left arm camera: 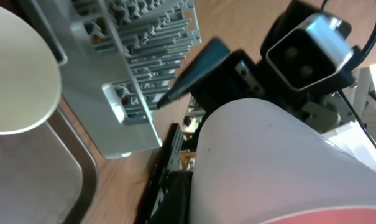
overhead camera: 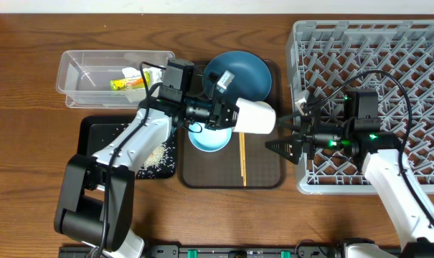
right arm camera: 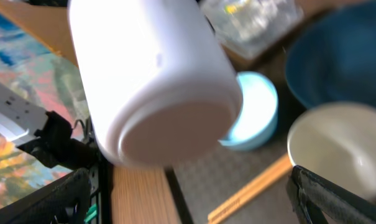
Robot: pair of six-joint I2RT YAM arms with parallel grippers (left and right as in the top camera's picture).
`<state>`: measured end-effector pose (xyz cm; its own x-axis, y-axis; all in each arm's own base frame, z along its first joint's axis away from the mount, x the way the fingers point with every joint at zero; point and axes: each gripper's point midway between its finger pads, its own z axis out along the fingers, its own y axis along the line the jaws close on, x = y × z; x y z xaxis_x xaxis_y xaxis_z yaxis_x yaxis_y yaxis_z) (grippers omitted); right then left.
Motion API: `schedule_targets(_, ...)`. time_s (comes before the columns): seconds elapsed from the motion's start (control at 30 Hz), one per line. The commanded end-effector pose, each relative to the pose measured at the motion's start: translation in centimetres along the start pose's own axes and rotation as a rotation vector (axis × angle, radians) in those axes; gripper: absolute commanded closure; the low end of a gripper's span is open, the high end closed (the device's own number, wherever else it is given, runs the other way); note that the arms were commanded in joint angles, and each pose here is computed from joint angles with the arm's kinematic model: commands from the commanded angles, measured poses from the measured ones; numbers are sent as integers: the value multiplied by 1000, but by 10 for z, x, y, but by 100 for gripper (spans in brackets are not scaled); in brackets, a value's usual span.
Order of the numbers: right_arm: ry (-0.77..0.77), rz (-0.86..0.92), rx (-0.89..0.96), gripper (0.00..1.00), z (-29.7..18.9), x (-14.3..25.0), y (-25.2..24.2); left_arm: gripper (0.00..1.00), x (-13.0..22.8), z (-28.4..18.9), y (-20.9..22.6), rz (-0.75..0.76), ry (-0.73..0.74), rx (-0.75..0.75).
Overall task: Sort waste into correct bins and load items into the dishwasher rack
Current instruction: 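Pass the pink cup from the left gripper to the right gripper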
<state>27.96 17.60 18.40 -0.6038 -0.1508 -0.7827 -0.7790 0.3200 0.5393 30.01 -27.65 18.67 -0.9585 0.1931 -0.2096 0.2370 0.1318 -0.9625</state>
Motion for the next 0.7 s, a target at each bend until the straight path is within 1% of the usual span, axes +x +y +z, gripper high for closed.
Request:
schedule_targets(0.0, -40, -72, -112, 1, 4, -15, 17, 94, 5, 5, -10, 3, 36, 41)
schedule_targets(0.2, -74, -115, -125, 1, 10, -32, 20, 94, 10, 13, -12, 6, 57, 43)
schedule_targets(0.3, -75, -119, -138, 3, 14, -35, 24, 94, 9, 14, -13, 21, 56, 45)
schedule_targets(0.33, -71, -122, -144, 4, 16, -35, 26, 94, 9, 14, -14, 22, 56, 45)
schedule_targets(0.37, -68, -122, -148, 8, 17, -34, 27, 94, 9, 14, -14, 22, 56, 45)
schedule_targets(0.6, -55, -128, -159, 17, 23, -32, 32, 94, 9, 14, -14, 22, 56, 46)
schedule_targets(0.67, -55, -128, -152, 21, 23, -32, 31, 94, 9, 14, -14, 22, 56, 46)
